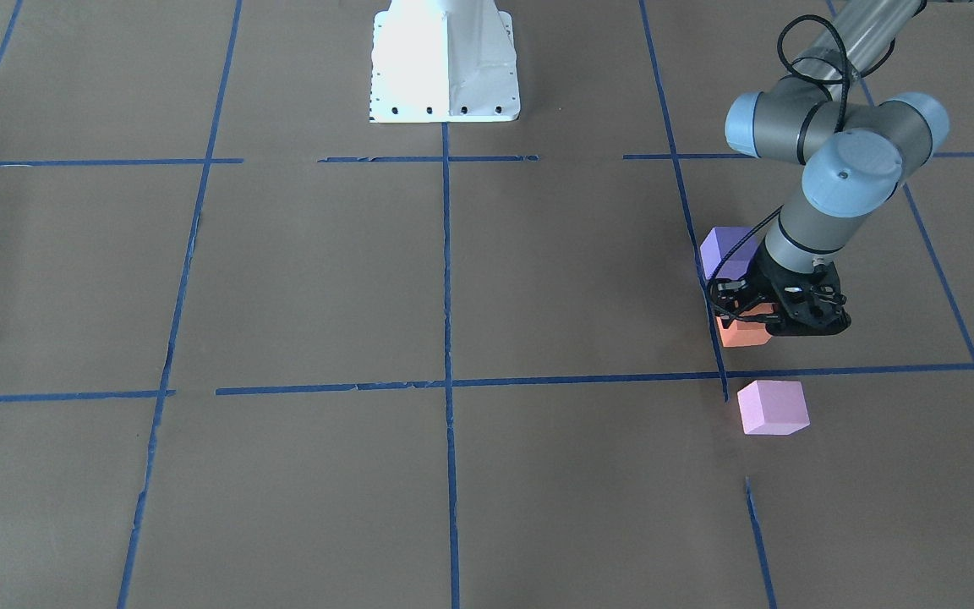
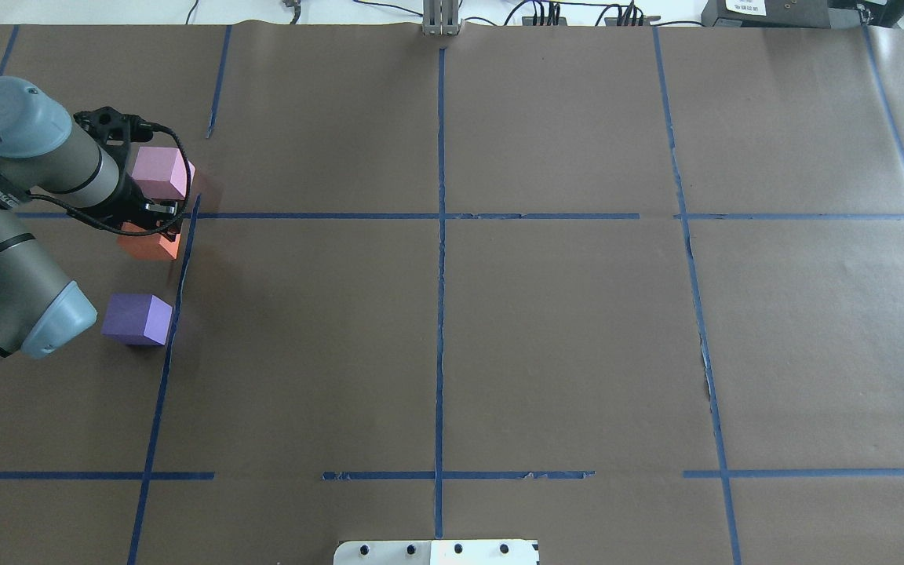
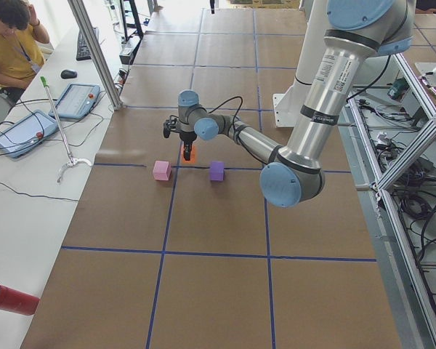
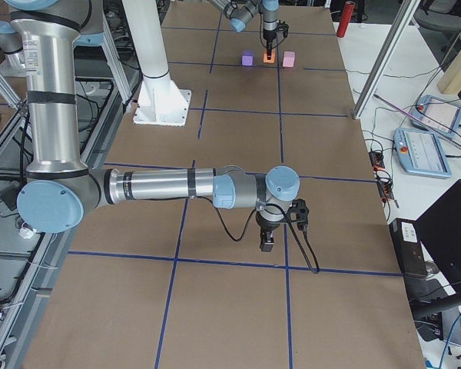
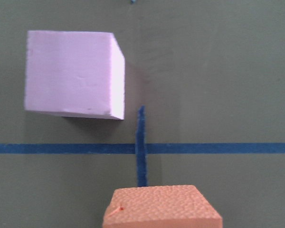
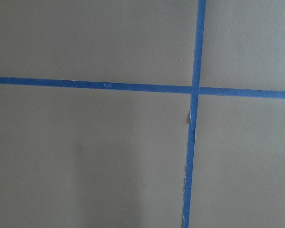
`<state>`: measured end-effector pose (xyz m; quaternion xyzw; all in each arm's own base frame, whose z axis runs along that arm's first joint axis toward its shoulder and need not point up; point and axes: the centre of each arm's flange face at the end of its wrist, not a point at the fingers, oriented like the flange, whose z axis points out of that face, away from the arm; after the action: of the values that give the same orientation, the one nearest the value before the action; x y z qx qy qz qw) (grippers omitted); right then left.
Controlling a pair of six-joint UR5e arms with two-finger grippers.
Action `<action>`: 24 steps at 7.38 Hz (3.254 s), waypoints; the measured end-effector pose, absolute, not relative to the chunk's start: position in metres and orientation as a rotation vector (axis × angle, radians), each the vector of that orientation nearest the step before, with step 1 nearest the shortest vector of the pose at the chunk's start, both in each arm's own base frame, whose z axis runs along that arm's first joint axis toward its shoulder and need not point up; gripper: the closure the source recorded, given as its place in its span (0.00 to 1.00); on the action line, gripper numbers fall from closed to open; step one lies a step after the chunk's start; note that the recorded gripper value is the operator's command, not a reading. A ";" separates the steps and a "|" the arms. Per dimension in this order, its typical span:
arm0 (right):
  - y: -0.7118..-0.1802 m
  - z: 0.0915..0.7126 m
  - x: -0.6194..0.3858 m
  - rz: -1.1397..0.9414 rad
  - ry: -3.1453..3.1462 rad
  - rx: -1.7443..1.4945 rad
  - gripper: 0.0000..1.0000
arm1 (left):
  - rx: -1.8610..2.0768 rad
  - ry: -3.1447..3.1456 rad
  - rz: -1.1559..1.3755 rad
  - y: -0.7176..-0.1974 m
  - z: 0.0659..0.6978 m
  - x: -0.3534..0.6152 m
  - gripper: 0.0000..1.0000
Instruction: Arrange blocks in a line
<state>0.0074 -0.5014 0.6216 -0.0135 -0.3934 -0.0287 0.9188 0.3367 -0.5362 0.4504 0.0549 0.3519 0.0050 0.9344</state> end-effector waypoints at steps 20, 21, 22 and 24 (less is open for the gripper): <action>-0.501 0.621 0.007 -0.059 -0.809 -0.027 0.00 | 0.127 0.746 0.147 -0.506 0.655 -0.082 0.00; -0.501 0.621 0.007 -0.059 -0.809 -0.027 0.00 | 0.138 0.747 0.152 -0.507 0.650 -0.082 0.00; -0.501 0.622 0.007 -0.059 -0.809 -0.028 0.00 | 0.153 0.744 0.158 -0.507 0.642 -0.083 0.00; -0.501 0.621 0.007 -0.059 -0.809 -0.027 0.00 | 0.164 0.742 0.159 -0.508 0.635 -0.083 0.00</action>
<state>0.0074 -0.5015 0.6214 -0.0133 -0.3934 -0.0288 0.9188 -0.0827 -0.5078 0.6353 0.0797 0.3617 0.0774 0.9257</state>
